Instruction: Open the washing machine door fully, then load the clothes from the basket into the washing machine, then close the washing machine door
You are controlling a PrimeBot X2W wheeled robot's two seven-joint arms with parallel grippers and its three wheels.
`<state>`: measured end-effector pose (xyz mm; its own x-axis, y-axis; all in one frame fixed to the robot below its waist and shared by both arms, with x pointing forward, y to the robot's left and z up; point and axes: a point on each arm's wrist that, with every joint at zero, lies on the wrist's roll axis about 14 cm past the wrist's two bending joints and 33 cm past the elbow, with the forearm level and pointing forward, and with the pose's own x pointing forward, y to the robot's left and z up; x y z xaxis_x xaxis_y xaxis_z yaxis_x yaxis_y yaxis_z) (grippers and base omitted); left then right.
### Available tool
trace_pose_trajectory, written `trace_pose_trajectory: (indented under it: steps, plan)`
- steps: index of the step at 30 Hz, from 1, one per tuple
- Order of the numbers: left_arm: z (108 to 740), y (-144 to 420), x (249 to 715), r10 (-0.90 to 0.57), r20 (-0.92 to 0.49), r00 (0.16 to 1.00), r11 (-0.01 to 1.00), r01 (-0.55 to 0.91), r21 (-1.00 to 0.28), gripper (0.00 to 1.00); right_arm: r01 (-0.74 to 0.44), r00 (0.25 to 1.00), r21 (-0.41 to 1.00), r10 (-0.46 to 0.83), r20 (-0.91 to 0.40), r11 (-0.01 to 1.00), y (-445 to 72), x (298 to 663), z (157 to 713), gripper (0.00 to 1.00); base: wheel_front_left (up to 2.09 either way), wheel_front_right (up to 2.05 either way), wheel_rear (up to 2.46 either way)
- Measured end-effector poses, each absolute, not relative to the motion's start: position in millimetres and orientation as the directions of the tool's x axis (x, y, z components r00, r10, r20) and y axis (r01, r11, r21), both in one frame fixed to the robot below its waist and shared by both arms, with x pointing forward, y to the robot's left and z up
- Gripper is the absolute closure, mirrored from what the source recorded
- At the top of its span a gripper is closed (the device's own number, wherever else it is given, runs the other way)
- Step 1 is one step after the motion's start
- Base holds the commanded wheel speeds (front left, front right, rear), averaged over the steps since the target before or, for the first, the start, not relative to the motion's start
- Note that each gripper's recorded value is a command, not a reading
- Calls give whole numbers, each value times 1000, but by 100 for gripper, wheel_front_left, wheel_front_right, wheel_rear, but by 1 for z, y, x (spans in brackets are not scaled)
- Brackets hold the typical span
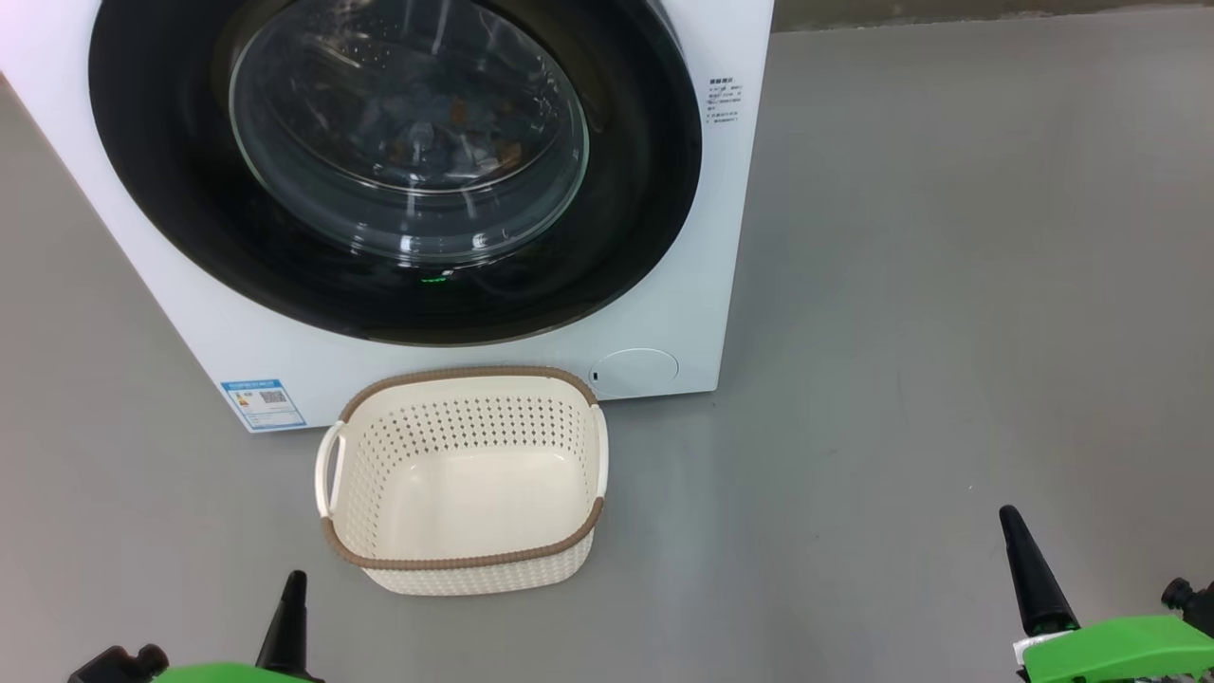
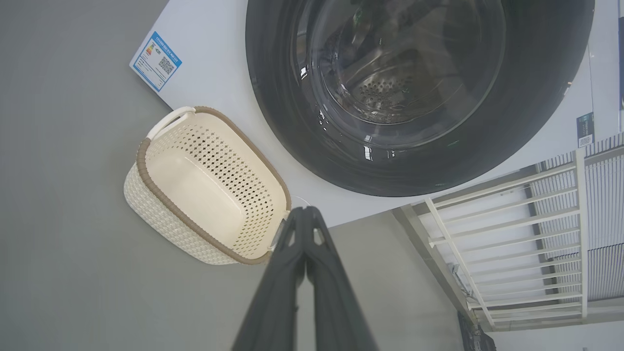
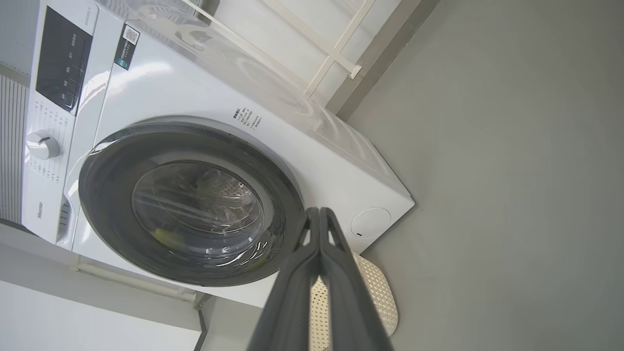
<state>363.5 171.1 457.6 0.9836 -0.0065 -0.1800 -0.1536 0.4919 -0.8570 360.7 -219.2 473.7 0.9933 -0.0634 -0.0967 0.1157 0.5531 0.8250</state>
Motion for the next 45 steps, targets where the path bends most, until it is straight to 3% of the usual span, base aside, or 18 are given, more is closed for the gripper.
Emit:
trace_pose_trajectory:
  steps: [45]
  plan:
    - [481,184,377,-30,-84,996,27,-84,-996,100,85,996,996,-31,-83,41,-209,374,480,100,0,0,0]
